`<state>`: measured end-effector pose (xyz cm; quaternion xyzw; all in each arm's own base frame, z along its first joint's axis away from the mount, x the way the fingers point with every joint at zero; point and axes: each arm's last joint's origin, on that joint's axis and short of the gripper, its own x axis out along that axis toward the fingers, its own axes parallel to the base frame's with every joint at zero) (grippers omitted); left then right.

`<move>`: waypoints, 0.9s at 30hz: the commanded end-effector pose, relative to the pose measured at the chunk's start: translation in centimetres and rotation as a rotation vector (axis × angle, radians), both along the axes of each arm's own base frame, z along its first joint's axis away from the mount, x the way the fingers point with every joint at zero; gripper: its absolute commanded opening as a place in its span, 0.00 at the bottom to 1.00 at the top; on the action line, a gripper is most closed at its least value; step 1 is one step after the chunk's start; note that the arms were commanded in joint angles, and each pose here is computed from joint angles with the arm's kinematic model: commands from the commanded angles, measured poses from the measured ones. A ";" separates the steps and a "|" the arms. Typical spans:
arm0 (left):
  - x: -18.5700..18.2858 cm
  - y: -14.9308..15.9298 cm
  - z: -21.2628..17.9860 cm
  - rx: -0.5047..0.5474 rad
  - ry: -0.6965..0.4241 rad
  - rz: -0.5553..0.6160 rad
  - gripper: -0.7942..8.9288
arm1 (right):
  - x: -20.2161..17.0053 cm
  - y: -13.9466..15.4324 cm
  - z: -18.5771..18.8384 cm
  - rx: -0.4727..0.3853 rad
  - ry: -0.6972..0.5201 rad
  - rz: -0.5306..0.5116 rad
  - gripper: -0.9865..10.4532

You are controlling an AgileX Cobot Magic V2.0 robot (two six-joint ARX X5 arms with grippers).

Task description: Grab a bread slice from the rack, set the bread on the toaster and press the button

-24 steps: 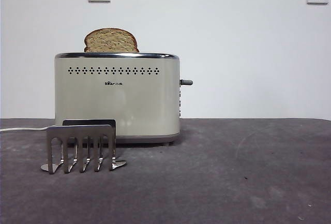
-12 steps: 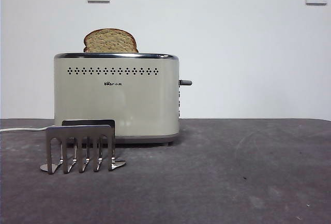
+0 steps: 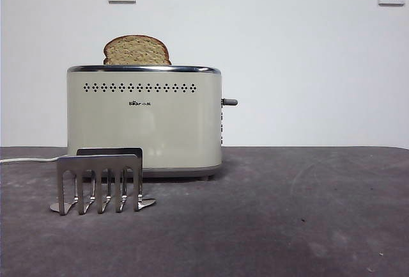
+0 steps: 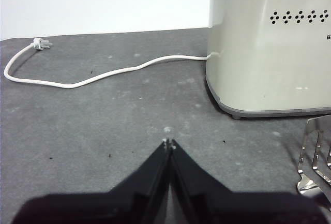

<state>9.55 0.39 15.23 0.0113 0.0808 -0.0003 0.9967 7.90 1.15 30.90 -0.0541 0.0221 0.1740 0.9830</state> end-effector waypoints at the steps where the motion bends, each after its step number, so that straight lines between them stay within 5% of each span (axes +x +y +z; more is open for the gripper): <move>1: 0.1 0.0 -0.5 -0.010 0.011 0.007 0.08 | 0.6 -0.2 -4.1 0.012 -0.004 -0.081 0.09; 13: 0.1 0.0 -0.5 -0.010 0.011 0.007 0.08 | 1.0 -0.4 -12.4 0.063 0.049 -0.147 0.09; 27: 0.1 0.0 -0.5 -0.010 0.011 0.007 0.08 | 1.5 -0.4 -15.9 0.077 0.153 -0.153 0.09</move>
